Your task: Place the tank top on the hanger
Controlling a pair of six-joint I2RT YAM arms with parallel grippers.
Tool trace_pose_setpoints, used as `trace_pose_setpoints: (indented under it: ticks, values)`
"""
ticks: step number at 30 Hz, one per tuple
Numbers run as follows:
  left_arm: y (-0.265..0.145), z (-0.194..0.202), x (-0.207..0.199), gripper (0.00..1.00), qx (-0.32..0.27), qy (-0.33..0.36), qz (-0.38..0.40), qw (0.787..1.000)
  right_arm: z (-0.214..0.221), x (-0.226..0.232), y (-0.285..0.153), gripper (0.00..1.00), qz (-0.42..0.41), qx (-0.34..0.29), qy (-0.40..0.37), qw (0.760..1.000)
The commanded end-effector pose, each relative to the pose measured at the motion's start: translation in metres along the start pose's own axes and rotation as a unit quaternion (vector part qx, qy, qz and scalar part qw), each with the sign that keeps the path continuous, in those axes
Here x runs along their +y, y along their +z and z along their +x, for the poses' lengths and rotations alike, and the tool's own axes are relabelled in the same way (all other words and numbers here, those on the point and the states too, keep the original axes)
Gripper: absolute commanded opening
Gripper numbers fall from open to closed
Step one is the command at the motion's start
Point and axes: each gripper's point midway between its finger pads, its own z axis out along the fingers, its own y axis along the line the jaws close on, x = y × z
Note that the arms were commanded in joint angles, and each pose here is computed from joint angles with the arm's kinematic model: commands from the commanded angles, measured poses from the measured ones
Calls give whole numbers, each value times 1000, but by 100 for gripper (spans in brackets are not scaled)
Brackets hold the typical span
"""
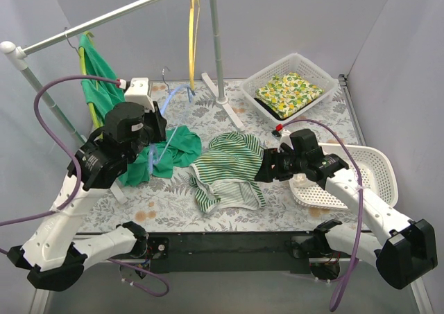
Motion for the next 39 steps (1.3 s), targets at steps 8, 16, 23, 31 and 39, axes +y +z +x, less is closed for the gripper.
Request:
trace_pose_setpoints:
  ticks: [8, 16, 23, 31, 39]
  values:
    - [-49, 53, -30, 0, 24, 24, 185, 982, -20, -9, -10, 69, 34, -67, -30, 997]
    - [-64, 86, -53, 0, 70, 55, 281, 956, 5, -20, -1, 64, 37, -67, -13, 997]
    - [-71, 103, -63, 0, 80, 71, 329, 938, 39, -15, 21, 57, 64, -36, -19, 997]
    - [-76, 109, -60, 0, 74, 90, 340, 933, 56, -26, 35, 43, 125, -19, -28, 992]
    - [-80, 111, -60, 0, 56, 103, 353, 928, 67, -22, 47, 38, 126, 10, -36, 991]
